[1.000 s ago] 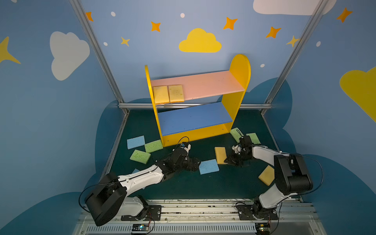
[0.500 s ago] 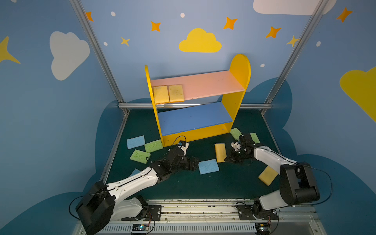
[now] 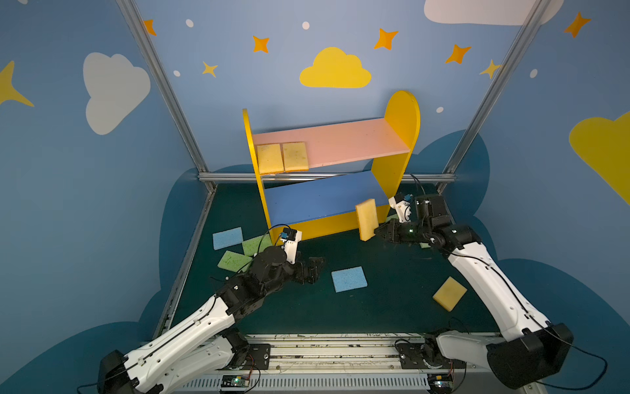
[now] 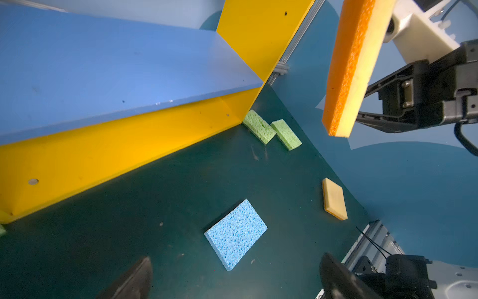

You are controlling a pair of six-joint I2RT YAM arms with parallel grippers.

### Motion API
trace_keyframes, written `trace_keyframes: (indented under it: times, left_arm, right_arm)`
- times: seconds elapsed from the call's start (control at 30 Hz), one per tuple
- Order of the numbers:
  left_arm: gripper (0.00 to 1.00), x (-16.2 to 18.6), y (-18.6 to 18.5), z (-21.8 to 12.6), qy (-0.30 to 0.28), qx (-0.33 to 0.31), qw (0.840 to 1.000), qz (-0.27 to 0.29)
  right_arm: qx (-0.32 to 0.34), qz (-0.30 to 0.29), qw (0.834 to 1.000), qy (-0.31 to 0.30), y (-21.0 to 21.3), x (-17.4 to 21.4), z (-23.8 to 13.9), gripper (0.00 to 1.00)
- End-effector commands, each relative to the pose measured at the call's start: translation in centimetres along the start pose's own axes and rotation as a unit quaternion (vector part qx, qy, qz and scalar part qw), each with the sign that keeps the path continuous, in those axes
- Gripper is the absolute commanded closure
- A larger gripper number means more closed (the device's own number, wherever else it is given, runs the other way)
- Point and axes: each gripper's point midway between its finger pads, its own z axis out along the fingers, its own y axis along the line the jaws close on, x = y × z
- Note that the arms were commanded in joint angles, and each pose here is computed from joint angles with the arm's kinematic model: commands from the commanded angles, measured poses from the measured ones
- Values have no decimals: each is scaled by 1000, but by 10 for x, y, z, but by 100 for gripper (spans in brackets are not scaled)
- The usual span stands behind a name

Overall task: Place and organize the cleaning sponges onto the shelf
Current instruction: 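Carry the yellow sponge up to the pink shelf with the right gripper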

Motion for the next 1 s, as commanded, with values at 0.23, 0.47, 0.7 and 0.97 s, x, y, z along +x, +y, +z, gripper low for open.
trace_keyframes:
  times: [0.23, 0.47, 0.7, 0.97]
  left_arm:
    - [0, -35, 9, -30, -16, -37, 999, 36]
    - [0, -43, 15, -33, -22, -26, 999, 12]
    - [0, -35, 24, -29, -16, -27, 999, 0]
    - [0, -27, 29, -23, -8, -28, 1000, -4]
  right_arm:
    - [-10, -55, 997, -57, 74, -85, -13, 100]
    - [9, -80, 995, -57, 100, -129, 2, 100]
    - [-17, -77, 994, -71, 119, -159, 25, 100]
    - [-57, -65, 992, -93, 128, -181, 51, 100]
